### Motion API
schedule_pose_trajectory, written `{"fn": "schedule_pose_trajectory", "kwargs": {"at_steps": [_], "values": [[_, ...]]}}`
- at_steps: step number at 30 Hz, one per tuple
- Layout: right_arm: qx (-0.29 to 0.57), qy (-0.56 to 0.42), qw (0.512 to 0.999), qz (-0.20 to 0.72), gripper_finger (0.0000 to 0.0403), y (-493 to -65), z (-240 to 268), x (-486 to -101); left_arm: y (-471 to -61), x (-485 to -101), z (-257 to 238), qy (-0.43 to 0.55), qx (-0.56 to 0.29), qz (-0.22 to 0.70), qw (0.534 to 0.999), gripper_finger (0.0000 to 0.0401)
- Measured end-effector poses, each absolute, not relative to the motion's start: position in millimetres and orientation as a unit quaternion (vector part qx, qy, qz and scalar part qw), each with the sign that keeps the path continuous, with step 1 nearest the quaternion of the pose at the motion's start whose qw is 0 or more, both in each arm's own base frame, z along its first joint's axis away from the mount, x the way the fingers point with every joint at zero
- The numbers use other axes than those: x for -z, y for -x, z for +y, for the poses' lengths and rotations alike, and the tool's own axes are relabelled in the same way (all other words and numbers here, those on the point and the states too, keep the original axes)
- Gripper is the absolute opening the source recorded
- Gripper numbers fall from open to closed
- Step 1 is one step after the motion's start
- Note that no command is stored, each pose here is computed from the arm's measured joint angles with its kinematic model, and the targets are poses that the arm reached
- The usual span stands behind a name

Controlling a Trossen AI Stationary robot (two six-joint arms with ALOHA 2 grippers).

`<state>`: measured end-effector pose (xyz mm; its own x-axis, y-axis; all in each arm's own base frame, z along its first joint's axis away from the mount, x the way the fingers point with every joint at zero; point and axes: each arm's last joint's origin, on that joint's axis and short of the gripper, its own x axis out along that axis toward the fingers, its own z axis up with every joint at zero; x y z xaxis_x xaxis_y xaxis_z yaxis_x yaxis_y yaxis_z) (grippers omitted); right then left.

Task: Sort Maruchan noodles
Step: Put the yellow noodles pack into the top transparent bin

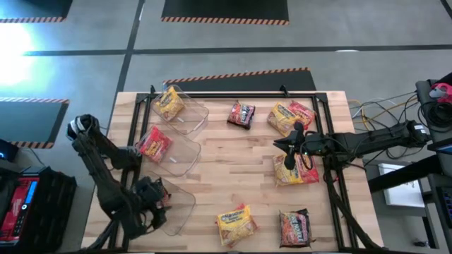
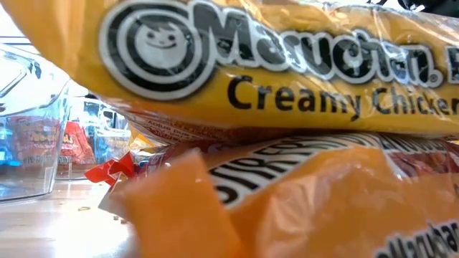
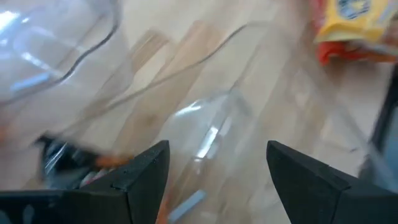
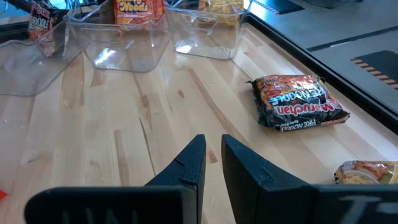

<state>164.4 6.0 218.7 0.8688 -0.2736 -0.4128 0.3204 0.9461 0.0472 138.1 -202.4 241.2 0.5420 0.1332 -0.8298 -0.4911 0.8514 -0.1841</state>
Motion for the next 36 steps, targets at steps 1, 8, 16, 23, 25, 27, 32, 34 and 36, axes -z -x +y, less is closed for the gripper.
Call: {"fn": "schedule_pose_trajectory", "kwargs": {"at_steps": [1,8,16,23,25,27,32,34,36], "values": [[0.154,-0.057,0.965,0.205,0.0043,-164,6,-219,-142,-242,-202,0.2,-0.176,0.438,0.859,0.025],[0.154,-0.057,0.965,0.205,0.0043,-164,6,-219,-167,-246,-199,0.196,-0.149,0.399,0.883,0.025],[0.154,-0.057,0.965,0.205,0.0043,-164,6,-219,-191,-256,-200,0.158,-0.106,0.33,0.925,0.025],[0.154,-0.057,0.965,0.205,0.0043,-164,6,-219,-214,-258,-192,0.168,-0.087,0.29,0.938,0.025],[0.154,-0.057,0.965,0.205,0.0043,-164,6,-219,-223,-258,-186,0.184,-0.078,0.286,0.937,0.025],[0.154,-0.057,0.965,0.205,0.0043,-164,6,-219,-230,-257,-180,0.197,-0.074,0.286,0.935,0.025],[0.154,-0.06,0.965,0.203,0.0043,-164,6,-219,-246,-258,-165,0.216,-0.064,0.293,0.929,0.025],[0.156,-0.085,0.965,0.192,0.0043,-165,6,-220,-250,-258,-159,0.218,-0.053,0.299,0.928,0.025],[0.148,-0.154,0.961,0.177,0.0043,-166,7,-222,-255,-259,-154,0.213,-0.045,0.304,0.927,0.025]]}}
